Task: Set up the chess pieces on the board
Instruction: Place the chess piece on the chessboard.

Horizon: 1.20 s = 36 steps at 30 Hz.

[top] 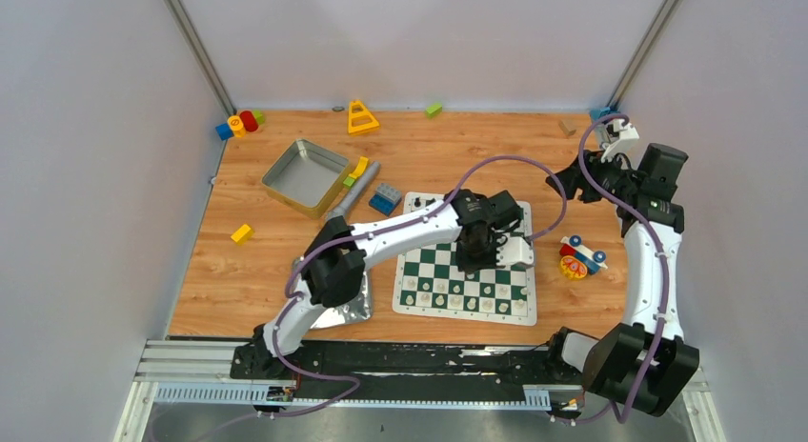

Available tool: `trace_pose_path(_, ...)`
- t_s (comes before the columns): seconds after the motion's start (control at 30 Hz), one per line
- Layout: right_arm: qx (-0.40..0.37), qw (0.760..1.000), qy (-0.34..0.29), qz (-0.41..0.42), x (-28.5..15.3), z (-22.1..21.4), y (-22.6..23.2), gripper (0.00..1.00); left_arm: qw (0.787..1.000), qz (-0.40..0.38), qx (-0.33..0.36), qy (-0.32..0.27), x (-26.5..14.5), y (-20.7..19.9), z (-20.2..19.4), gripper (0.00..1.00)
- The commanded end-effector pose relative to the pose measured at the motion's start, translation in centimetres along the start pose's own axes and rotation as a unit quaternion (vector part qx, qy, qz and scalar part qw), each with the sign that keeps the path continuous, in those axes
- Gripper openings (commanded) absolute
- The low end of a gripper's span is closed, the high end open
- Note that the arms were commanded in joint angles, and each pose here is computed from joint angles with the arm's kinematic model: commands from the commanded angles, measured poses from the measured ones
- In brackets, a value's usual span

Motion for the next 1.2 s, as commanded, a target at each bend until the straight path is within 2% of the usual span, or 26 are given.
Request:
trace_pose_path(0.0, -0.019, 1.0, -0.019, 0.007, -0.8, 0.7, 1.0, 0.58, 0.999, 0.005, 0.025, 0.032, 0.0, -0.1, 1.1, 0.0)
trace_pose_path(0.43, -0.023, 1.0, -0.019, 0.01, -1.0, 0.5, 1.3, 0.57, 0.996, -0.021, 0.037, 0.082, 3.6, -1.0, 1.0, 0.01)
trace_pose_path(1.17, -0.017, 1.0, -0.011, 0.021, -0.7, 0.1, 1.3, 0.57, 0.995, -0.023, 0.042, 0.092, 5.4, -1.6, 1.6, 0.02)
Point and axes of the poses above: each gripper's point midway between its finger pads, its own x axis out along the fingers, its own y axis along the line the jaws close on, z = x × y, the point moved 3 cm from there along -x, back along the fingers, and after that the axes turned 9 degrees about x, right-handed, at the moved point
